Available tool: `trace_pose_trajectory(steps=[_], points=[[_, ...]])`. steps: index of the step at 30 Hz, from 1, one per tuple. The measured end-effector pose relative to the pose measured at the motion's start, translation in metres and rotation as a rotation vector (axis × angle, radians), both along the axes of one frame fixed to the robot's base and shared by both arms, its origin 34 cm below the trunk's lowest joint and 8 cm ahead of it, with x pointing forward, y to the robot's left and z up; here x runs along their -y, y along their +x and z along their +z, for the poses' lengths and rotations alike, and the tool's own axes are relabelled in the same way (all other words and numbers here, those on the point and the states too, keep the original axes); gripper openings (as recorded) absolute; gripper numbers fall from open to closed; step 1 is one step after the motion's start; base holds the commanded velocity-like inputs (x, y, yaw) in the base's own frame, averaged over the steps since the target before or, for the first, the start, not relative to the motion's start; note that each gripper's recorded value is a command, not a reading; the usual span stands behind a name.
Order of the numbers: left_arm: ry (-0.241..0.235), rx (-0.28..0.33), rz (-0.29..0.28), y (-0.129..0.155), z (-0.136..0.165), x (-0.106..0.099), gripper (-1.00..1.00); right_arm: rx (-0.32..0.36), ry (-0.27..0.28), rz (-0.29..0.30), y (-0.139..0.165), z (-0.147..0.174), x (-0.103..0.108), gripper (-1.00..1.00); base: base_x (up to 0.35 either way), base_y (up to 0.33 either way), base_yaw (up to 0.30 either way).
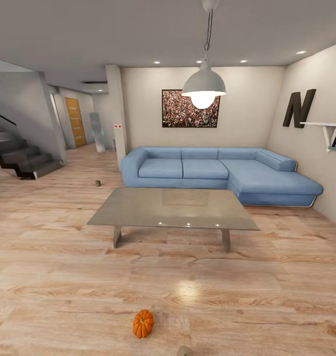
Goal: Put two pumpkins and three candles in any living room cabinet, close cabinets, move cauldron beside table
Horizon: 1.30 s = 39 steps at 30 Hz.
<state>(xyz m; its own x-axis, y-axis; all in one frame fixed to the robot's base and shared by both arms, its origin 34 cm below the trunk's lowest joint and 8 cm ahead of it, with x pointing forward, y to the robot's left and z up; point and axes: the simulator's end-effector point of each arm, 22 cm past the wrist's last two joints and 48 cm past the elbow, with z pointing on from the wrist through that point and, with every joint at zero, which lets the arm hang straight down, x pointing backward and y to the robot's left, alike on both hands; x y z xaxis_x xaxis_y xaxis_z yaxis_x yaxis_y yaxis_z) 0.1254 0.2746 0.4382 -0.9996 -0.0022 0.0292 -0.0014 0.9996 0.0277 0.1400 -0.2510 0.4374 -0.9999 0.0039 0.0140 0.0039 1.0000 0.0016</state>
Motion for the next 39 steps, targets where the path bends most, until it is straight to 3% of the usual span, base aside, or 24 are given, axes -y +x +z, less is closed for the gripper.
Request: trace_pose_trajectory(steps=[8, 29, 39], points=[[0.0, 0.0, 0.0, 0.0, 0.0, 0.0, 1.0, 0.0, -0.001, 0.001, 0.0001, 0.0, 0.0, 1.0, 0.0, 0.0, 0.108], [0.0, 0.0, 0.0, -0.0001, 0.0, 0.0, 1.0, 0.0, 0.001, 0.001, 0.0001, 0.0, -0.0022, 1.0, 0.0, 0.0, 0.273], [0.0, 0.0, 0.0, -0.0001, 0.0, 0.0, 1.0, 0.041, 0.004, 0.003, 0.0091, 0.0001, -0.0031, 1.0, 0.0, 0.0, 0.277]])
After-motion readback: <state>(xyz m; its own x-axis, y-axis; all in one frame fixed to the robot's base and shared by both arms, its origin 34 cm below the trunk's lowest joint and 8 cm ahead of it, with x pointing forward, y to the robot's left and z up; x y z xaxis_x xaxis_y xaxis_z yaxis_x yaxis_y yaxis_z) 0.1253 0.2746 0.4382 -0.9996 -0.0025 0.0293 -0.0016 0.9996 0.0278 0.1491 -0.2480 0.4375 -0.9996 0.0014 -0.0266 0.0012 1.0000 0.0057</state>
